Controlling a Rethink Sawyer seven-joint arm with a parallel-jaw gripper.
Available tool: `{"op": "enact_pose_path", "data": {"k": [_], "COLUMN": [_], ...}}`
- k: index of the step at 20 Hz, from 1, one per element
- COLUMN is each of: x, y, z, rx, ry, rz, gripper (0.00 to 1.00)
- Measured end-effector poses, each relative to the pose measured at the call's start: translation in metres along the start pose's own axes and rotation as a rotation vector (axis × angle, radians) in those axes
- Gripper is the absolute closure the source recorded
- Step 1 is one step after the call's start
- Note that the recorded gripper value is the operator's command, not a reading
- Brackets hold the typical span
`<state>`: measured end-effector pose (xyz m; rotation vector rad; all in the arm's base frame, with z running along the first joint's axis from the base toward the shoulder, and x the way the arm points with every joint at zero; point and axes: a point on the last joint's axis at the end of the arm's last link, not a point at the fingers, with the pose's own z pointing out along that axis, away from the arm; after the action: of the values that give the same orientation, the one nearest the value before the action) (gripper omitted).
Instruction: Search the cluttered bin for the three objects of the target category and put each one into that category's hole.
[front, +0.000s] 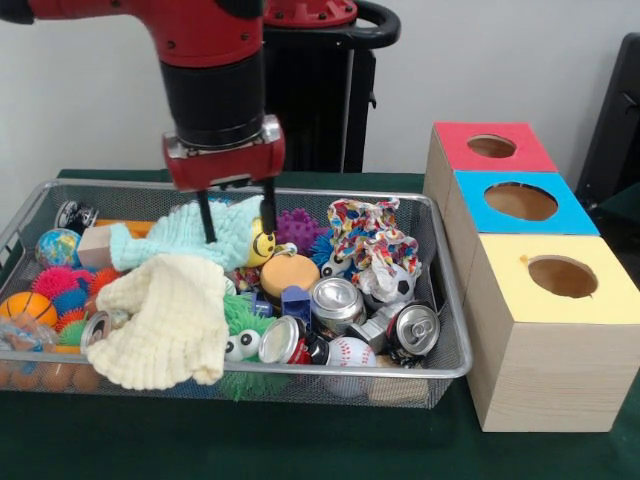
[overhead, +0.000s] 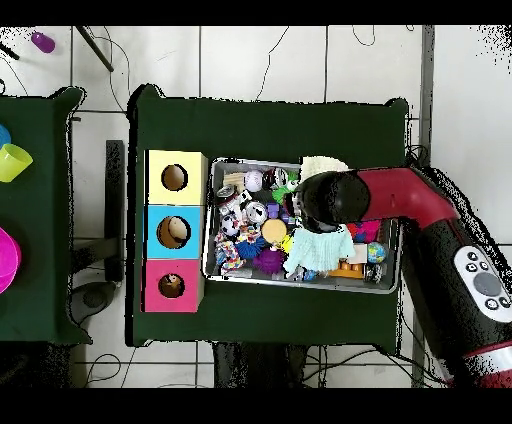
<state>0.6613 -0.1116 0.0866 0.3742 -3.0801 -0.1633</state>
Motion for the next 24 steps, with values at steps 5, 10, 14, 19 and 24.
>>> {"op": "enact_pose_path", "data": {"k": [5,10,14,19,24], "x": [0.025,0.049,0.063,0.079,0.092], "y": [-0.045,-0.079,-0.097,-0.107,-0.106], "z": [0.005,0.010,0.016,0.035,0.060], "rx": [-0.018,-0.027,-0.023,-0.027,-0.040], "ry": [-0.001,0.001,0.005,0.021,0.039], "rz": [0.011,0.022,0.021,0.018,0.006], "gripper": [0.00,0.00,0.00,0.00,0.00]}}
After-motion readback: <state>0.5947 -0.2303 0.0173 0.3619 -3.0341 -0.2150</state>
